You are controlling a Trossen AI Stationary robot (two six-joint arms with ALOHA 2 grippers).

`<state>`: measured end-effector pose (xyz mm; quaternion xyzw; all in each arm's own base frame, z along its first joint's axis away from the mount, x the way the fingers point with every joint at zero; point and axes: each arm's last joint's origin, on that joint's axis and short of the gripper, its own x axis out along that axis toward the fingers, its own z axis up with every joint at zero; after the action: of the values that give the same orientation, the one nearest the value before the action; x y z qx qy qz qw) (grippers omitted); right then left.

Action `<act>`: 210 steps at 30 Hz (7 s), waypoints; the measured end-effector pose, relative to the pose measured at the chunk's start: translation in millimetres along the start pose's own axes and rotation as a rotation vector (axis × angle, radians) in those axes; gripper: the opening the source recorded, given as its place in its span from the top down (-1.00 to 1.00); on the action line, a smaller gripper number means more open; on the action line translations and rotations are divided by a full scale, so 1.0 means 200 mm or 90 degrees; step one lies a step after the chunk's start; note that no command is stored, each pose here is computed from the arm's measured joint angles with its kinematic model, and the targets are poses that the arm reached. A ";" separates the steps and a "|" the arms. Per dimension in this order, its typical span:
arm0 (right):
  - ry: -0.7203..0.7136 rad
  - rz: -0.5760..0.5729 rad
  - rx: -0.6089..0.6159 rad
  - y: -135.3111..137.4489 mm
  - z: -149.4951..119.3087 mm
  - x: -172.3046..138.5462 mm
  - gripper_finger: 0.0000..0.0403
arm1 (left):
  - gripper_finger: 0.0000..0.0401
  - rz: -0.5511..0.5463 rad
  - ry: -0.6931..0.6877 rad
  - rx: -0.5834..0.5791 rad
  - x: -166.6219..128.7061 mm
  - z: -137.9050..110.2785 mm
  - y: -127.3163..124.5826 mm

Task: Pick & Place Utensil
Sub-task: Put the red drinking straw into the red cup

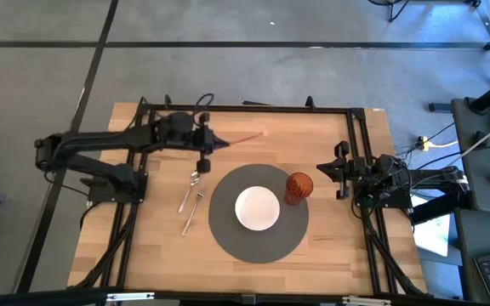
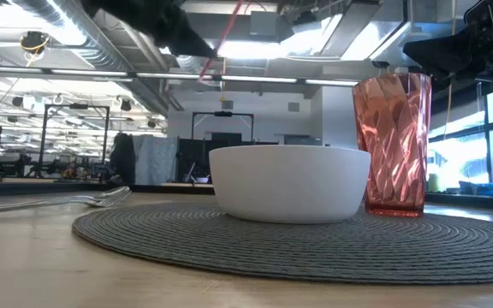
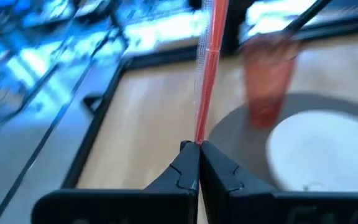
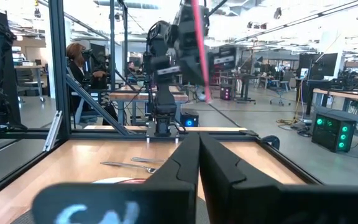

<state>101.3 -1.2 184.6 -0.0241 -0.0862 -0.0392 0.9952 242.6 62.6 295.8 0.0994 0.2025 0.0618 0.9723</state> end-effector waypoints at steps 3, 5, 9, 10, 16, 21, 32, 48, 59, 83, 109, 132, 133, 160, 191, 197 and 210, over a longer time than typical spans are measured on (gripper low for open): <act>0.003 0.000 0.000 0.00 0.00 0.00 0.93 | 0.99 -0.037 -0.045 0.002 0.04 -0.06 -0.05; 0.007 0.001 0.000 0.00 -0.01 0.00 0.93 | 0.99 -0.047 -0.071 0.006 0.08 -0.10 -0.09; 0.014 0.006 -0.001 0.00 -0.01 0.00 0.93 | 0.99 -0.064 -0.093 0.009 0.16 -0.20 -0.15; 0.014 0.006 -0.001 0.00 -0.01 0.00 0.93 | 0.99 -0.068 -0.095 0.010 0.18 -0.21 -0.16; -0.018 -0.001 0.011 0.00 0.01 0.00 0.93 | 0.99 -0.081 -0.113 0.017 0.27 -0.23 -0.21; -0.035 0.003 0.003 0.00 0.09 0.03 0.93 | 0.99 -0.074 -0.135 0.018 0.29 -0.23 -0.21; 0.038 0.094 -0.043 0.03 0.39 0.35 0.73 | 0.99 -0.076 -0.148 0.004 0.29 -0.22 -0.22; 0.037 0.154 -0.138 0.07 0.54 0.75 -0.52 | 0.99 -0.101 -0.142 0.040 0.28 -0.21 -0.30; -0.081 0.181 -0.133 0.09 0.54 0.84 -0.36 | 0.99 -0.068 -0.142 0.043 0.28 -0.21 -0.28; -0.072 0.206 -0.086 0.11 0.63 1.07 0.16 | 0.99 -0.064 -0.133 0.042 0.29 -0.21 -0.27; -0.047 0.204 -0.092 0.10 0.64 1.05 0.98 | 0.94 -0.044 -0.056 0.032 0.28 -0.25 -0.27; 0.026 0.107 -0.051 0.02 1.12 0.60 0.99 | 0.99 0.152 0.023 -0.075 -0.24 -0.62 -0.25; 0.038 0.109 -0.044 0.02 1.16 0.59 1.00 | 0.99 0.159 0.012 -0.079 -0.25 -0.65 -0.25; 0.215 0.107 -0.006 0.22 0.94 0.56 0.98 | 0.99 0.174 -0.065 -0.116 -0.30 -0.82 -0.28; 0.267 0.044 -0.014 0.25 0.36 0.53 0.98 | 0.99 0.181 -0.065 -0.118 -0.30 -0.82 -0.28; 0.271 0.045 -0.012 0.25 0.35 0.53 0.96 | 0.99 0.181 -0.065 -0.118 -0.30 -0.82 -0.28; 0.187 0.051 -0.016 0.23 0.50 0.50 0.19 | 0.99 0.184 -0.070 -0.119 -0.30 -0.82 -0.28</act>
<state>186.3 41.9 298.3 -0.0339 0.0618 -0.0039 0.9975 126.3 27.0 159.6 0.0400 0.1263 0.2136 0.9679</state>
